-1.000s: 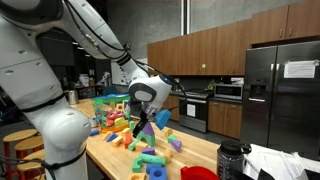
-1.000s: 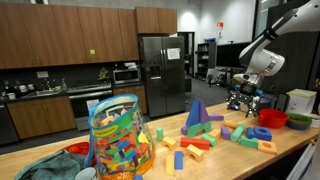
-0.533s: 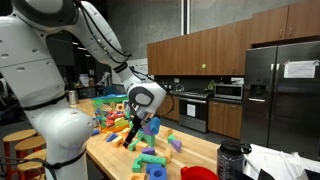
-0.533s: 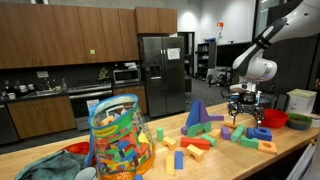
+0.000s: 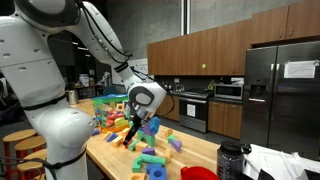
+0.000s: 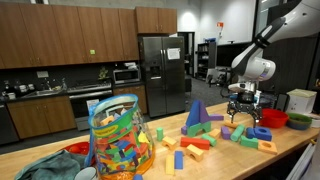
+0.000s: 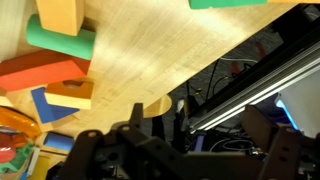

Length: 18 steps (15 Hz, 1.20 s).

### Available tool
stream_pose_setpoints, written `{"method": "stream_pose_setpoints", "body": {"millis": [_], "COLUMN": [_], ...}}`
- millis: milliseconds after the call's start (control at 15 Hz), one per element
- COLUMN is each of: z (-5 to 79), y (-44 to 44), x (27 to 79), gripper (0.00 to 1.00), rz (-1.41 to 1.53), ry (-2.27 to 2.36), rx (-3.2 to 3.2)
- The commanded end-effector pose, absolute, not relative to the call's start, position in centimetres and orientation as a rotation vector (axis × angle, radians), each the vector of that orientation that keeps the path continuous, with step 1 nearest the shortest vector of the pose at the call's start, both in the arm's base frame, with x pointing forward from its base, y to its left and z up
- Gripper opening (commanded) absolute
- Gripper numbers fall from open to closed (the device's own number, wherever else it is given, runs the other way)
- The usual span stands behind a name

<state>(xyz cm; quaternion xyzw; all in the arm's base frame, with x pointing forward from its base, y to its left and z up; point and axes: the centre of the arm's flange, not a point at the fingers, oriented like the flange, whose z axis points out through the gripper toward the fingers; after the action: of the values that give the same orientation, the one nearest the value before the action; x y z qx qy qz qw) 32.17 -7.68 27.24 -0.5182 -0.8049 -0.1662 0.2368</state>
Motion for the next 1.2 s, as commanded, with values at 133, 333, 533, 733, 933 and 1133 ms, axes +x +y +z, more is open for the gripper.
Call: {"method": "stream_pose_setpoints", "body": {"millis": [133,333,533,733,933,1133], "z": [28.0,27.9,28.0,28.0,28.2,28.1], "y": [-9.0,-9.5,-10.1,-10.5,-10.3,-9.8], "x": [33.4,33.9,34.6,34.8,34.6,35.0], "gripper": [1.0,1.0,1.0,1.0,1.0,1.0], "rz": [-0.588,-0.679,-0.737,-0.744,-0.686,-0.609], "ry": [-2.1,-2.079,-2.068,-2.088,-2.174,-2.27], "rx": [-1.581,-1.697,-1.802,-1.864,-1.894,-1.917]}}
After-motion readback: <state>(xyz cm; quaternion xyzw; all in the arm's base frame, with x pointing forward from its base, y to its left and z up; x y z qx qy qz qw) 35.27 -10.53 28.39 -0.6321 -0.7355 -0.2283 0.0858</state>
